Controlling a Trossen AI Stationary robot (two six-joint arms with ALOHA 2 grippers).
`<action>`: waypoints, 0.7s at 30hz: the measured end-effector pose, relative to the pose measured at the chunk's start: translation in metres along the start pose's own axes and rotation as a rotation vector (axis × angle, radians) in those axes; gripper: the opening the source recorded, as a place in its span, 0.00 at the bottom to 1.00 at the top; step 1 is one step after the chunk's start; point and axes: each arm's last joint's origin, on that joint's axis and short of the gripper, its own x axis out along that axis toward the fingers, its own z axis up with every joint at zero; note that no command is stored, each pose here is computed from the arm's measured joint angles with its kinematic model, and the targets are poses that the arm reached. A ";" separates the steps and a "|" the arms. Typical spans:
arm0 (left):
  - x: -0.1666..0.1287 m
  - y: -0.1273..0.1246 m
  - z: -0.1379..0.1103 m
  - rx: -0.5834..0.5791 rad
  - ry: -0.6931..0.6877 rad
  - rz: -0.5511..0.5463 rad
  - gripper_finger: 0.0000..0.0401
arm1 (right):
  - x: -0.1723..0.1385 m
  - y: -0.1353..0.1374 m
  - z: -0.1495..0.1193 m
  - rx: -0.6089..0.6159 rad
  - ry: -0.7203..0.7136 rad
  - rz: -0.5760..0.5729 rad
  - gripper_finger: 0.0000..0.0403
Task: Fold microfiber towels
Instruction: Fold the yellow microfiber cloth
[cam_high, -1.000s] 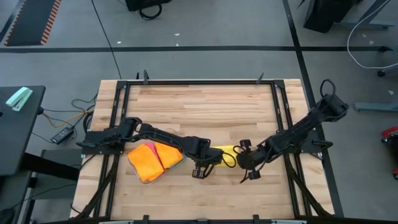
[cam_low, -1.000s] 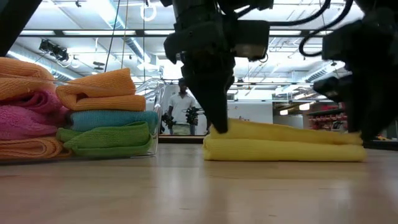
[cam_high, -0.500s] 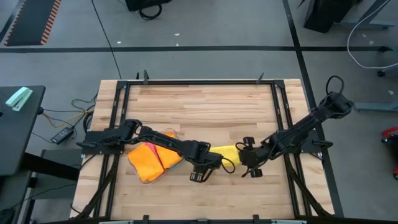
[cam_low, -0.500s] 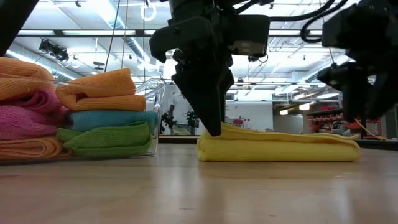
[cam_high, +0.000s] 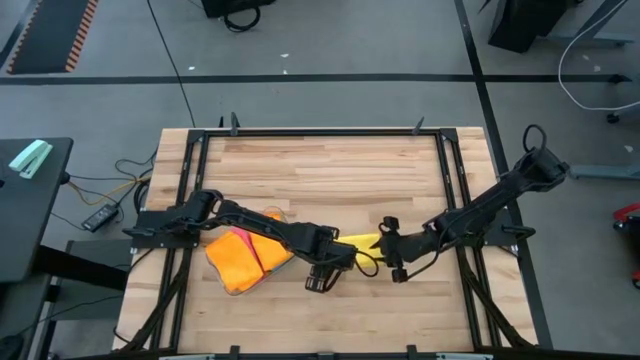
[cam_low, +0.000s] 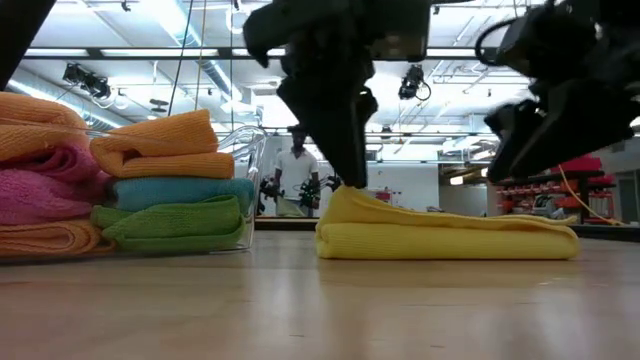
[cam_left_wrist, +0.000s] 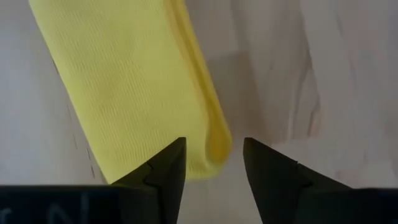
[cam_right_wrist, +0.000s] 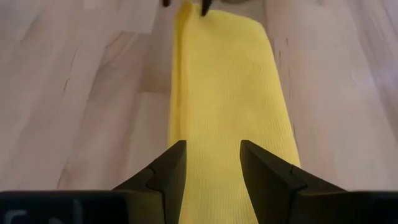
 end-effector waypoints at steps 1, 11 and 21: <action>-0.001 0.000 0.001 0.000 -0.014 0.000 0.42 | 0.001 -0.001 -0.003 0.007 -0.014 0.000 0.39; 0.002 0.005 0.008 -0.010 -0.081 0.009 0.39 | 0.006 -0.009 -0.035 0.023 0.043 -0.017 0.39; 0.036 0.003 -0.002 0.002 0.044 0.002 0.36 | 0.006 -0.010 -0.039 0.045 0.050 -0.019 0.39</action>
